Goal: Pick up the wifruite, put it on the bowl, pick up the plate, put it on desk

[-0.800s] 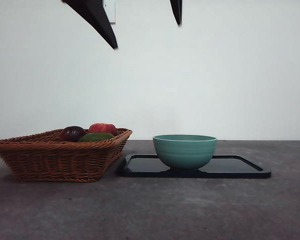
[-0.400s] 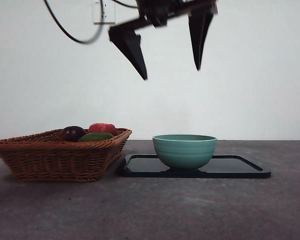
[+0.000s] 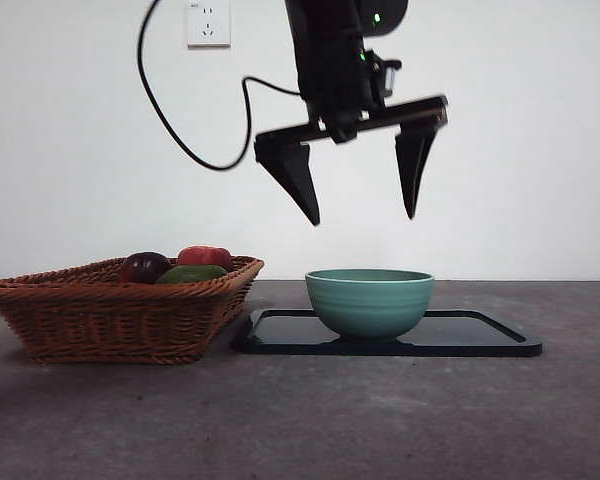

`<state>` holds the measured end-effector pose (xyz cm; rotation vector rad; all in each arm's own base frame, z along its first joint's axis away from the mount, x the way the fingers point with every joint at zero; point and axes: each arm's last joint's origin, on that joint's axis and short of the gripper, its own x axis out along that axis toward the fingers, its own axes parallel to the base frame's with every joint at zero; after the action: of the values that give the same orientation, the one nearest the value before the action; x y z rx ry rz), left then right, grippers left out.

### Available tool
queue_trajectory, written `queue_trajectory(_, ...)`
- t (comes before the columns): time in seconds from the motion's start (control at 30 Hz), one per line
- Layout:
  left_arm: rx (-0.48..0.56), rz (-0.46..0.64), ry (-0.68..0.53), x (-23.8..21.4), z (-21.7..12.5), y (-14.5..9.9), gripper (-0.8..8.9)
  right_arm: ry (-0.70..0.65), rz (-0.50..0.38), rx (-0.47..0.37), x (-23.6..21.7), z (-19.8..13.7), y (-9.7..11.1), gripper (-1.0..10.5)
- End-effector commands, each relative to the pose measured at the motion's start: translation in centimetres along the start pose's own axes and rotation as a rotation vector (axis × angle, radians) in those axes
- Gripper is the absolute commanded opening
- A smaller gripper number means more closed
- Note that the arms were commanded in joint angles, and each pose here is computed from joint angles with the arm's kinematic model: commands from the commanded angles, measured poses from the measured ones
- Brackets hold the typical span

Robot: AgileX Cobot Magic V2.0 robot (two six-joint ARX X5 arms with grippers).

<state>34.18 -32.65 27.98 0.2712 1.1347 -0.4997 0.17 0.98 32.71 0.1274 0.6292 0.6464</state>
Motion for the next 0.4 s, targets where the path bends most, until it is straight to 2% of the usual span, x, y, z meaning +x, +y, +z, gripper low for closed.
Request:
queue_trajectory(0.03, 0.020, -0.004, -0.009, 1.4, 0.4, -0.5, 5.20, -0.017, 0.007, -0.017, -0.2, 0.2, 0.1, 5.5)
queue_trajectory(0.4, 0.040, -0.033, 0.012, 4.3, 0.5, -0.8, 4.98, -0.016, 0.007, -0.017, -0.2, 0.2, 0.1, 5.5)
